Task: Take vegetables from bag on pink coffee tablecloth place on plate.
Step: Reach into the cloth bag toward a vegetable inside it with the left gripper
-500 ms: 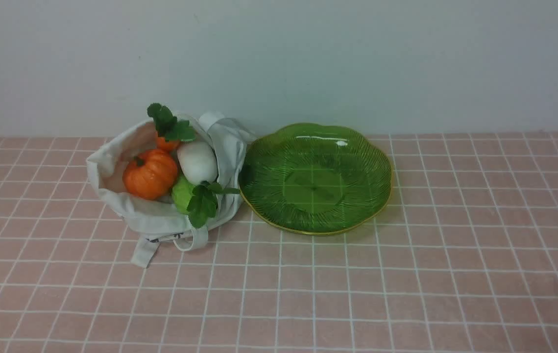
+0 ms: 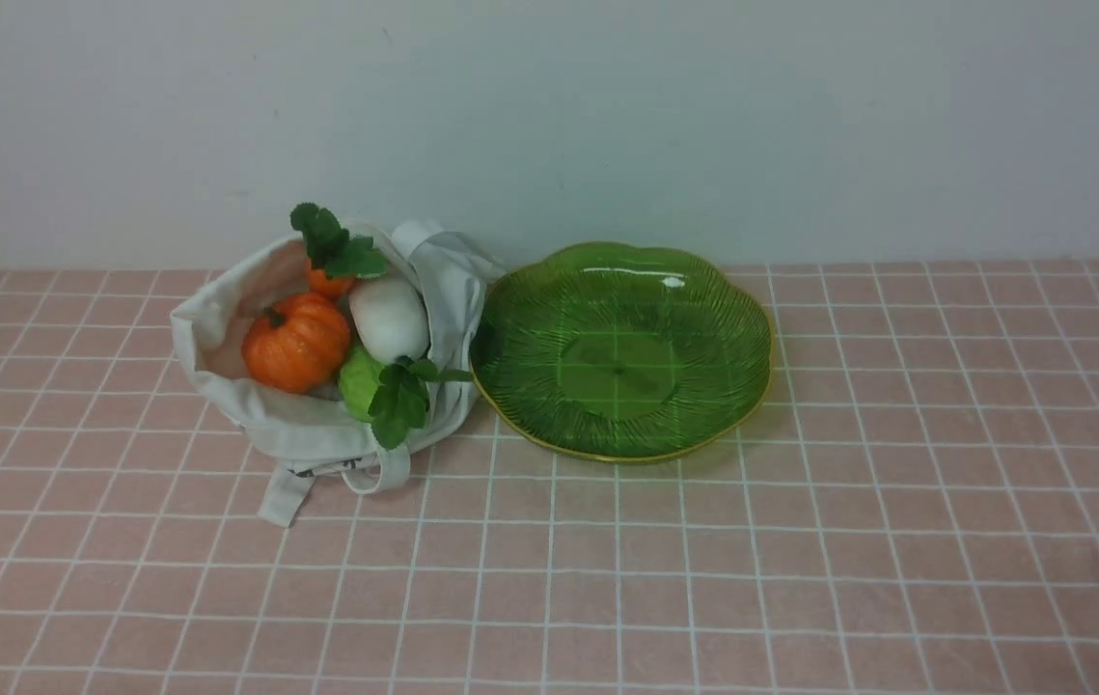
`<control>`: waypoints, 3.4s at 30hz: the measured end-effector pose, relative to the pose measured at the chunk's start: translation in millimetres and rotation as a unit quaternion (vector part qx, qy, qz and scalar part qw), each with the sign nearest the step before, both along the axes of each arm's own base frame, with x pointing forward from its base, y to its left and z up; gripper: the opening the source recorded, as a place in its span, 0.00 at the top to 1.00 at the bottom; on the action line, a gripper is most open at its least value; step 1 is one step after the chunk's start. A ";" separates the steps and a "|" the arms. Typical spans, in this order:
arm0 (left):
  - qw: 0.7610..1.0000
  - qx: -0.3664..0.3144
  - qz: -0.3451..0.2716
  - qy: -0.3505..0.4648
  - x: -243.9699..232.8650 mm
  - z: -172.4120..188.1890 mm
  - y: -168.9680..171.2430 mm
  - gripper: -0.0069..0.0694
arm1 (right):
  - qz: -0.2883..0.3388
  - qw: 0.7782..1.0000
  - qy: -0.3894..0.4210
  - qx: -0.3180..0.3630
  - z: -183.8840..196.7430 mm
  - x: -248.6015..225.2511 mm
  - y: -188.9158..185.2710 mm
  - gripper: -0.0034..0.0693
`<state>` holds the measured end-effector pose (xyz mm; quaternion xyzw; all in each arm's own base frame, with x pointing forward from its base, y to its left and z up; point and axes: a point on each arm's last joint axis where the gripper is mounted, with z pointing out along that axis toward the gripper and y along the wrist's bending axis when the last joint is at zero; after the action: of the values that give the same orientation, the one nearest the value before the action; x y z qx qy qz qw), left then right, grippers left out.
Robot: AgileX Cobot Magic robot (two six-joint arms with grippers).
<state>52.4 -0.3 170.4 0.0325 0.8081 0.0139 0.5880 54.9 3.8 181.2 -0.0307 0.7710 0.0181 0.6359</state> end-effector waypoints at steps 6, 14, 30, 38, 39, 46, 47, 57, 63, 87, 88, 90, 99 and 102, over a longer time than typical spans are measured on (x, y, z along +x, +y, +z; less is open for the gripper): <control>1.000 0.004 0.000 0.000 0.0 0.0 0.3 0.92 | 0.000 1.000 0.000 0.000 0.0 0.0 0.0 0.97; 1.000 0.006 0.000 0.000 0.0 0.0 0.4 0.92 | 0.000 1.000 0.000 0.000 0.0 0.0 0.0 0.97; 1.000 0.009 0.000 0.000 0.0 0.0 0.6 0.92 | 0.000 1.000 0.000 0.000 0.0 0.0 0.0 0.97; 0.997 -0.076 0.010 0.001 0.0 0.3 -2.6 0.92 | 0.000 1.000 0.000 0.000 0.0 0.0 0.0 0.97; 0.991 -0.131 0.013 0.002 0.0 0.6 -5.0 0.92 | 0.000 1.000 0.000 0.000 0.0 0.0 0.0 0.97; 0.847 -0.528 0.042 0.036 -0.9 7.8 -21.6 0.92 | 0.000 1.000 0.000 0.000 0.0 0.0 0.0 0.97; 0.836 -0.546 0.042 0.037 -0.9 8.7 -22.3 0.92 | 0.000 1.000 0.000 0.000 0.0 0.0 0.0 0.97; 0.855 -0.518 -0.010 -0.028 -4.1 45.3 -22.9 0.92 | 0.000 1.000 0.000 0.000 0.0 0.0 0.0 0.97; 0.928 -0.361 -0.088 -0.017 0.5 134.4 -31.7 0.92 | 0.000 1.000 0.000 0.000 0.0 0.0 0.0 0.97; 0.914 -0.056 -0.116 0.385 276.2 120.8 -59.9 0.44 | 0.000 1.000 0.000 0.000 0.0 0.0 0.0 0.97; 0.914 -0.041 -0.120 0.384 283.9 119.3 -63.9 0.41 | 0.000 1.000 0.000 0.000 0.0 0.0 0.0 0.97; 0.918 -0.006 -0.131 0.374 305.2 117.7 -76.1 0.32 | 0.000 1.000 0.000 0.000 0.0 0.0 0.0 0.97; 0.939 0.066 -0.097 0.324 359.2 87.5 -85.7 0.21 | 0.000 1.000 0.000 0.000 0.0 0.0 0.0 0.97; 0.944 0.063 -0.094 0.309 370.4 72.9 -87.8 0.21 | 0.000 1.000 0.000 0.000 0.0 0.0 0.0 0.97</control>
<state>422.8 -88.0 243.3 0.1479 0.9408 -0.0011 0.3048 54.9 3.8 181.2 -0.0307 0.7710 0.0181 0.6359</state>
